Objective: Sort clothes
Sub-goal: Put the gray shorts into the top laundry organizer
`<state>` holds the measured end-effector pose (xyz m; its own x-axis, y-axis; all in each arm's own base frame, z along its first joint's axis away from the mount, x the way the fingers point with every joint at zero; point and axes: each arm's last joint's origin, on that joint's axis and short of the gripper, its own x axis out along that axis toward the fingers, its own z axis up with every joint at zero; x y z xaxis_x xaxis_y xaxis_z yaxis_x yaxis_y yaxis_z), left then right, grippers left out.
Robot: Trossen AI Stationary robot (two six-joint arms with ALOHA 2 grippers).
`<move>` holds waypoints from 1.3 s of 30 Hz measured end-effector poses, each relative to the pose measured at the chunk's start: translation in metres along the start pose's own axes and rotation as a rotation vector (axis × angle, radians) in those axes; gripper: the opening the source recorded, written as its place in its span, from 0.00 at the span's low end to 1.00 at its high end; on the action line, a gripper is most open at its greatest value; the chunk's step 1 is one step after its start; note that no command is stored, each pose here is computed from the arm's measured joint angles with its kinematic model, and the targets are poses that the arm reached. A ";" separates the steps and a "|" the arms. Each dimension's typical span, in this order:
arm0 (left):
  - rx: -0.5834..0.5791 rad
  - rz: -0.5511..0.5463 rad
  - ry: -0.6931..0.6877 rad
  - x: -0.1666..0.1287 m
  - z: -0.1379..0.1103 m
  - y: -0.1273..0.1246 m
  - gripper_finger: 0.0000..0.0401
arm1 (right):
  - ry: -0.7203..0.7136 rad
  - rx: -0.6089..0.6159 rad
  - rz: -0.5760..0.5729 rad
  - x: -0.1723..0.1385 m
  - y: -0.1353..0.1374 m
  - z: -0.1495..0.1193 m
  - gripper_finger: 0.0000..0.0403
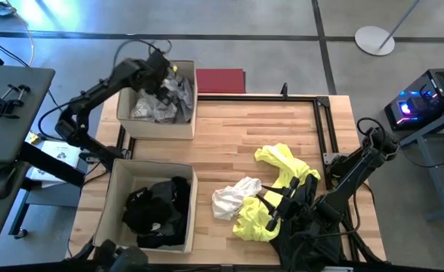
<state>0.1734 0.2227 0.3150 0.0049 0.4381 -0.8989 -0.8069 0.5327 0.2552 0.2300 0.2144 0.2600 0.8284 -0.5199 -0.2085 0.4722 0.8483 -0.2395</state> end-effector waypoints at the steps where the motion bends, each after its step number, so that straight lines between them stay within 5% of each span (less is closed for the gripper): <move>1: -0.015 0.003 -0.022 -0.007 0.003 0.004 0.52 | 0.000 0.000 0.000 0.000 0.000 0.000 0.35; 9: -0.024 -0.021 -0.261 -0.080 0.017 0.014 0.55 | 0.000 0.000 -0.001 0.000 0.000 0.000 0.35; 13: 0.062 -0.206 -0.225 -0.084 0.010 0.003 0.52 | -0.001 0.003 0.000 0.000 0.000 0.000 0.35; 25: 0.006 -0.220 0.238 0.045 0.003 -0.014 0.27 | 0.003 0.016 0.002 0.000 0.000 -0.001 0.35; 29: 0.065 -0.049 0.307 0.065 0.004 -0.021 0.19 | 0.003 0.016 0.002 0.000 0.000 -0.001 0.35; 34: 0.117 -0.047 0.266 0.044 0.014 -0.022 0.16 | 0.003 0.015 0.002 0.000 0.000 -0.001 0.35; 39: 0.082 -0.052 0.109 -0.022 0.023 -0.010 0.16 | 0.003 0.015 0.001 0.000 0.000 -0.001 0.35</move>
<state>0.1946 0.2248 0.3402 -0.0229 0.3295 -0.9439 -0.7563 0.6118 0.2319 0.2302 0.2141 0.2593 0.8277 -0.5196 -0.2119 0.4760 0.8501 -0.2252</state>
